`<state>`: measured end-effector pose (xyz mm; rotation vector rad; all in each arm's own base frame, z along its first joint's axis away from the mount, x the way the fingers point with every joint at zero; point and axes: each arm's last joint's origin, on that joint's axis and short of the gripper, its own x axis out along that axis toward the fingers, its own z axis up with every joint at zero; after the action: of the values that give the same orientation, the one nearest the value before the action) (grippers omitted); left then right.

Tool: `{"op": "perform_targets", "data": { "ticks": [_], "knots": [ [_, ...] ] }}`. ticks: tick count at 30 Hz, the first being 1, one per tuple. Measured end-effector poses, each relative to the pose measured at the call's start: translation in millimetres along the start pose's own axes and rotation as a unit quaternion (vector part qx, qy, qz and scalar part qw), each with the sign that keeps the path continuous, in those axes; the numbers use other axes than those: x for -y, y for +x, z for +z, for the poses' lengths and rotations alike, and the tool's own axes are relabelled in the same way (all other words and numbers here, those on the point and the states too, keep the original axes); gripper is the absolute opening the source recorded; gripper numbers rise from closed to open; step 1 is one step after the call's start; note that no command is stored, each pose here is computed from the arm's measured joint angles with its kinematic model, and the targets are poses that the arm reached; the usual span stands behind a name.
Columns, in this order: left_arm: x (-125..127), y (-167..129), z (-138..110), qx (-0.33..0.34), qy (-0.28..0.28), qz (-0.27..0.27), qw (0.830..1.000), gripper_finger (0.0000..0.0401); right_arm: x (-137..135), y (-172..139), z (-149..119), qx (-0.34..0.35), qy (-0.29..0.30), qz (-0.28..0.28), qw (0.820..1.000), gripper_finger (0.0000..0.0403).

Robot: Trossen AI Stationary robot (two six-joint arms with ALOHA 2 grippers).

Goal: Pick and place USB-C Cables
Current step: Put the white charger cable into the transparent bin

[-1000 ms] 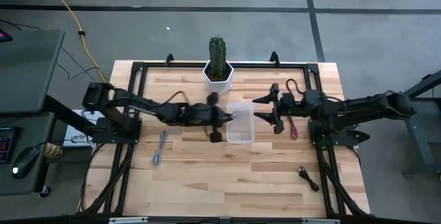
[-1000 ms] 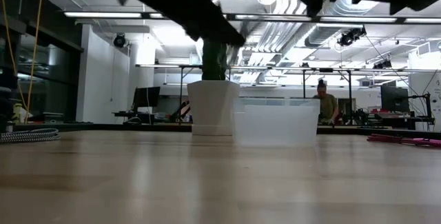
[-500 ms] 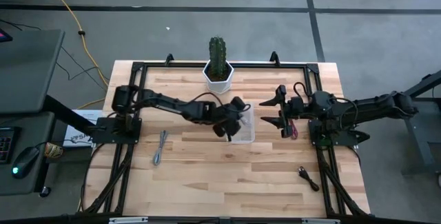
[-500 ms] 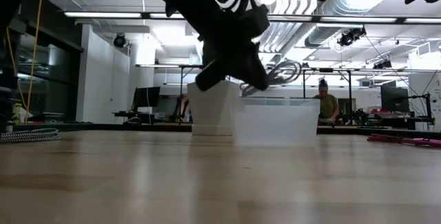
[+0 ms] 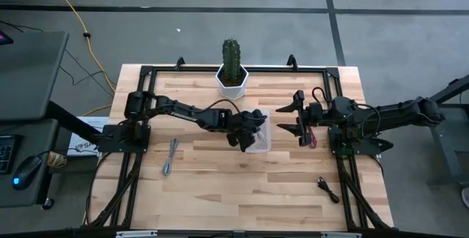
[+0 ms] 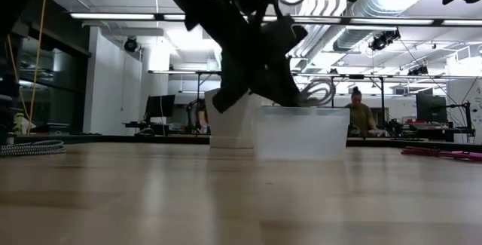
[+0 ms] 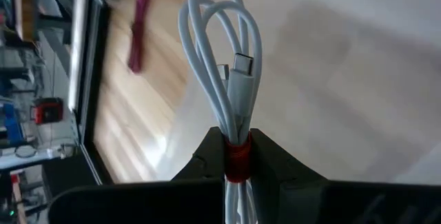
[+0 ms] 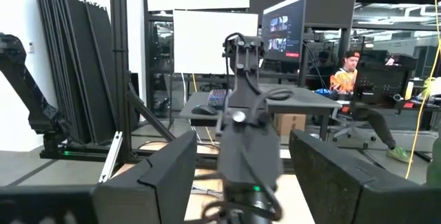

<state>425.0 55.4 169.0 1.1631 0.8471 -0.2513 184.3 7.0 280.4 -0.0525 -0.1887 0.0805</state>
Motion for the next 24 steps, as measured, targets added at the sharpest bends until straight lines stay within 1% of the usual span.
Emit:
{"op": "perform_targets", "data": {
  "ticks": [3,6,13,19,24],
  "knots": [
    [4,6,-4,-0.008,0.001,-0.010,1.000,0.0008,0,0,0,-0.002,0.000,0.000,1.000,0.0225],
    [6,7,-3,-0.006,-0.008,-0.015,1.000,0.0008,0,0,-1,-0.003,0.000,0.000,1.000,0.0225],
    [6,7,-3,-0.001,-0.052,-0.021,0.998,0.0008,0,0,-1,-0.003,0.004,0.000,1.000,0.0225],
    [10,6,-3,-0.006,-0.050,-0.040,0.998,0.0021,0,0,-1,-0.006,0.004,0.000,1.000,0.0225],
    [12,6,-4,-0.013,-0.049,-0.051,0.997,0.0024,0,0,-1,-0.007,0.004,0.000,1.000,0.0225]
  ]
}}
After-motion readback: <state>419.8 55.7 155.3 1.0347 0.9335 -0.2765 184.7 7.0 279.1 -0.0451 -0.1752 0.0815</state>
